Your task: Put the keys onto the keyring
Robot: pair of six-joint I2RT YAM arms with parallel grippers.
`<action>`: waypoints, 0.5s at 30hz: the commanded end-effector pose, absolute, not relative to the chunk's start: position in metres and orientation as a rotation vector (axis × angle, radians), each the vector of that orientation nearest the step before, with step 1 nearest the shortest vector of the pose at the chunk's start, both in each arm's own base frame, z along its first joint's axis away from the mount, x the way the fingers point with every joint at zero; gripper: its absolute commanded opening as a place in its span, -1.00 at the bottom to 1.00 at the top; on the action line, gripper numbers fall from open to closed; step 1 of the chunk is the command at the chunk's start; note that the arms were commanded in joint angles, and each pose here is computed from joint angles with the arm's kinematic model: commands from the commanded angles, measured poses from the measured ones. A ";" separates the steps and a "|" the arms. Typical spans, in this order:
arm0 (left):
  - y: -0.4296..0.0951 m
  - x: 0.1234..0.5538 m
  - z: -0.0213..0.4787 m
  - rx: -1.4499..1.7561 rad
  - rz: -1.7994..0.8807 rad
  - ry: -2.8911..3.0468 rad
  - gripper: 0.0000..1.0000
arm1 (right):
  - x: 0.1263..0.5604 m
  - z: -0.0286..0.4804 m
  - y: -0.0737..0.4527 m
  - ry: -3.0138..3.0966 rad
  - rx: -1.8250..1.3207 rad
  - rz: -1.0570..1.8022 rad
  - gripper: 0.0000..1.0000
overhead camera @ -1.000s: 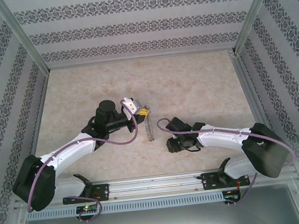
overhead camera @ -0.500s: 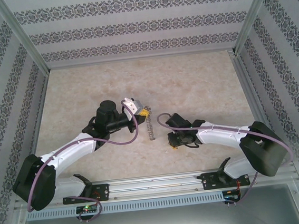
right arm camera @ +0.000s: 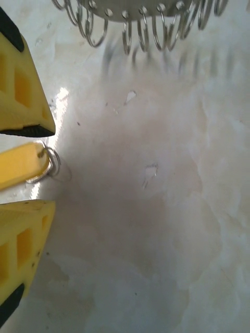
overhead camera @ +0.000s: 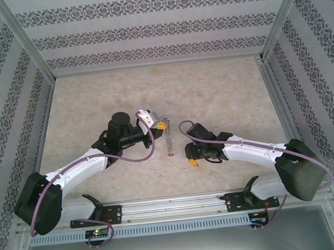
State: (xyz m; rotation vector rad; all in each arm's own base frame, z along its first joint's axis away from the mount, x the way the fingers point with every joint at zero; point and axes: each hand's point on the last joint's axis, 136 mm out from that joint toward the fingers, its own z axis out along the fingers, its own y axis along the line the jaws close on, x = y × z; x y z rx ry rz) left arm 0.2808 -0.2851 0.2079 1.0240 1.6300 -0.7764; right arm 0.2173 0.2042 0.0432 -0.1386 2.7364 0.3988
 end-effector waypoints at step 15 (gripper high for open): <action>-0.289 0.278 0.228 1.026 -0.769 1.535 -1.00 | 0.218 0.032 0.210 2.732 -0.056 0.278 -0.32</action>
